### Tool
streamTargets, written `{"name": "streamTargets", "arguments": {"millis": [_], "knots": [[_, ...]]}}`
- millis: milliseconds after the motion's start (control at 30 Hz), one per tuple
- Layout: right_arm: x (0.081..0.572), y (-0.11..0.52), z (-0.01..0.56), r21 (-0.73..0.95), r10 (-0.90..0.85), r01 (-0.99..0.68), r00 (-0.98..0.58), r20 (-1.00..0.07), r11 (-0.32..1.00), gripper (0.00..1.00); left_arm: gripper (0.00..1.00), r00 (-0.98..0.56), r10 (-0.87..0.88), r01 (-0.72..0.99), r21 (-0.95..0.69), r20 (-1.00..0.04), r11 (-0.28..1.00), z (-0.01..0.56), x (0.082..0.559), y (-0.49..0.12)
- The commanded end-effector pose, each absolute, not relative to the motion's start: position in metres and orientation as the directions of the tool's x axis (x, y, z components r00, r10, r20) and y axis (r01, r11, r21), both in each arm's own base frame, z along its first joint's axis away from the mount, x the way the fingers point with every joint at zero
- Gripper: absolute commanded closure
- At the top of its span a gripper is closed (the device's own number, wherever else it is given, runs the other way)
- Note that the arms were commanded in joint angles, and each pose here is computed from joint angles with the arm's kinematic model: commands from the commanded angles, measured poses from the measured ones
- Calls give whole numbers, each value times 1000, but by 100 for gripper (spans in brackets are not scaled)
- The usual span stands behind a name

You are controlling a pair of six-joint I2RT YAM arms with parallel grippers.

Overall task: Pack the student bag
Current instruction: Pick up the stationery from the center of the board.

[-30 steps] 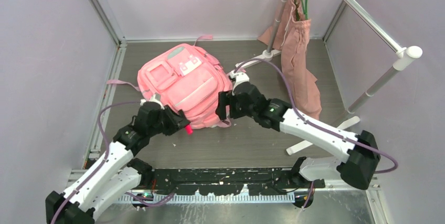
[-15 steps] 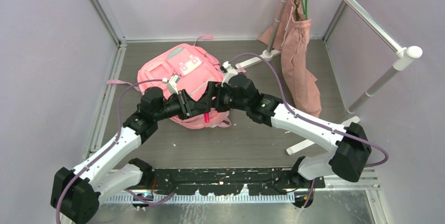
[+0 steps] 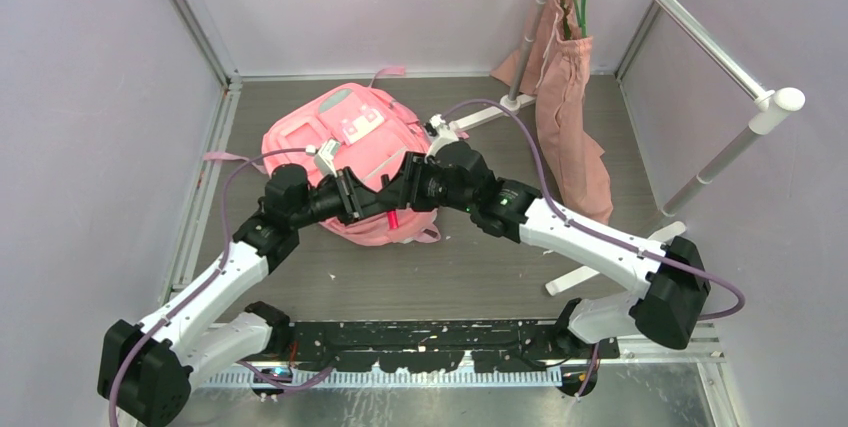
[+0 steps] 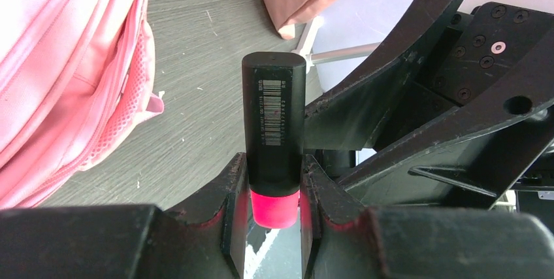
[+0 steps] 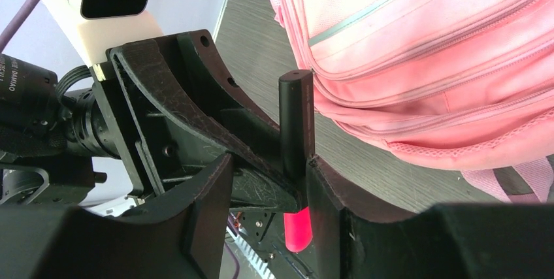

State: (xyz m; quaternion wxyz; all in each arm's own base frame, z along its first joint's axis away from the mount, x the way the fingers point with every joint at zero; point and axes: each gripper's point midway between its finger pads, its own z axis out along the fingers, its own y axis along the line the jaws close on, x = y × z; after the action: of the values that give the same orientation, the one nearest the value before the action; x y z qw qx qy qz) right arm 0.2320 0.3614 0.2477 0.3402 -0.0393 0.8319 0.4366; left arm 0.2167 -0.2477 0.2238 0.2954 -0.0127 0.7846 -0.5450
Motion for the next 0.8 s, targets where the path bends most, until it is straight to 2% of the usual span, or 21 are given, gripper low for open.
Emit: {"name": "streamTargets", "arguments": {"millis": [0,300,367,467,600,767], "knots": [[257,366,251,693,288,-323,-737,-611,645,50,100,-788,-263,493,-827,-556,271,267,197,-259],[261,359,243,672,290,-313,-724,-627,671,59,100,-790,-204,531,-811,-579,245,269,176,-255],[262,356,240,667,295,-300,-722,-626,681,59,100,-789,-195,534,-808,-582,249,268,173,-254],[264,347,239,672,328,-274,-709,-625,688,52,100,-793,-190,529,-808,-579,260,264,173,-254],[270,329,252,687,396,-255,-661,-637,680,52,100,-796,-184,527,-810,-576,257,263,172,-254],[273,328,262,662,372,-282,-647,-666,695,52,100,-801,-180,520,-812,-571,263,259,170,-253]]}}
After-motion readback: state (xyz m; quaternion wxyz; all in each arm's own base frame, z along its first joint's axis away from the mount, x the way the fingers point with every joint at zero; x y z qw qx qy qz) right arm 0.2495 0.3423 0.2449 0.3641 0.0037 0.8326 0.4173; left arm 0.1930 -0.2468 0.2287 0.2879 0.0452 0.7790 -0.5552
